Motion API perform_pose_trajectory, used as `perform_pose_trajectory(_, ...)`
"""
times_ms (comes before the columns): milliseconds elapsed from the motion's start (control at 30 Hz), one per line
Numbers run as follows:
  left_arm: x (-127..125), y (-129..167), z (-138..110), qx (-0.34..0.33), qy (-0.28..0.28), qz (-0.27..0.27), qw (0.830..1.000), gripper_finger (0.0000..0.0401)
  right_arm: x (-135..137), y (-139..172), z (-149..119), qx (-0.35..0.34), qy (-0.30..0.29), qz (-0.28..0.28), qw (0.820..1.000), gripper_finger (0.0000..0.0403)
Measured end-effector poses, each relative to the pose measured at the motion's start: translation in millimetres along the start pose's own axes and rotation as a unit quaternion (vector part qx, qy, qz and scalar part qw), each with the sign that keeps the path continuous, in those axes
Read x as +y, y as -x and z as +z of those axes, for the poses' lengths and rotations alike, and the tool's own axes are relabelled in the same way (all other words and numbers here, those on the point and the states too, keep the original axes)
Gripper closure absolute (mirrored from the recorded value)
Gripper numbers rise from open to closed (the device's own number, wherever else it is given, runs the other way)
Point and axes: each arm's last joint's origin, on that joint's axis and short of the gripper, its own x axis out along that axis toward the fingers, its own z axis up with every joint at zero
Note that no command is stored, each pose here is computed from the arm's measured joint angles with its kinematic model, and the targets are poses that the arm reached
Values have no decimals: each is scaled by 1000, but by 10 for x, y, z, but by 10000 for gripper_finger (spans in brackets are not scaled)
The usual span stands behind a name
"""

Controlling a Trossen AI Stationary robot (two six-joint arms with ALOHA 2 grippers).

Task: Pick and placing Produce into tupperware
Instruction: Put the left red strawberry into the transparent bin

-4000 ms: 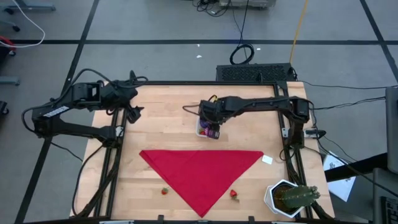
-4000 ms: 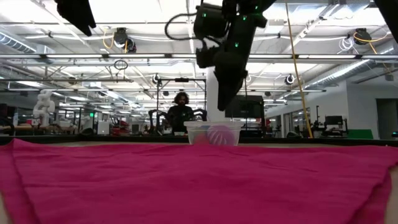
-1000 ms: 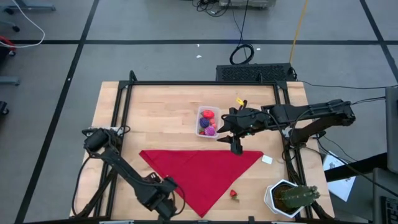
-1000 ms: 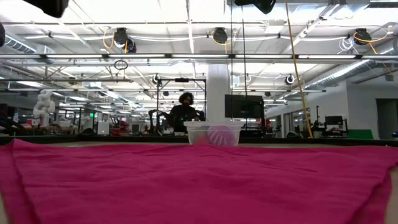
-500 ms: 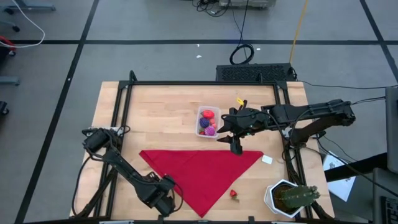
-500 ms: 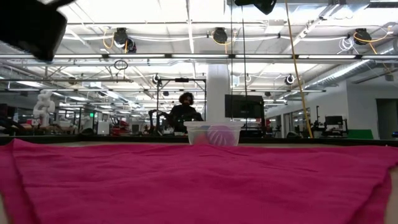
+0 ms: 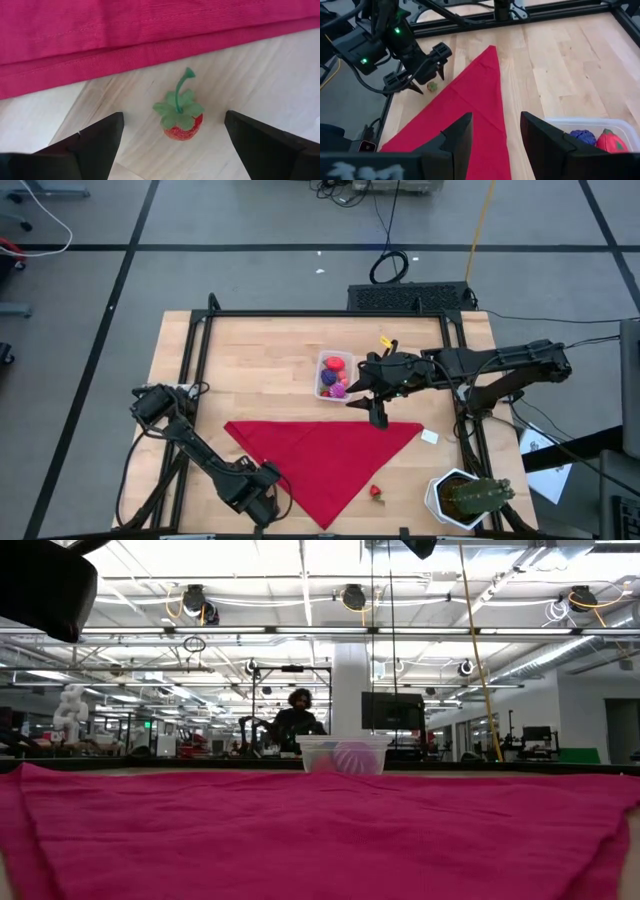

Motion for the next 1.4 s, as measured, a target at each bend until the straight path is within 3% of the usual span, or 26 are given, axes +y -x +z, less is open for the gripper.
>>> perform_pose_trajectory(1033,2,-18,4,0,1,2,1000,43,2,1,2,0,-1,0,1000,245)
perform_pose_trajectory(1400,5,-20,7,0,2,2,1000,137,2,1,2,0,-1,0,1000,245)
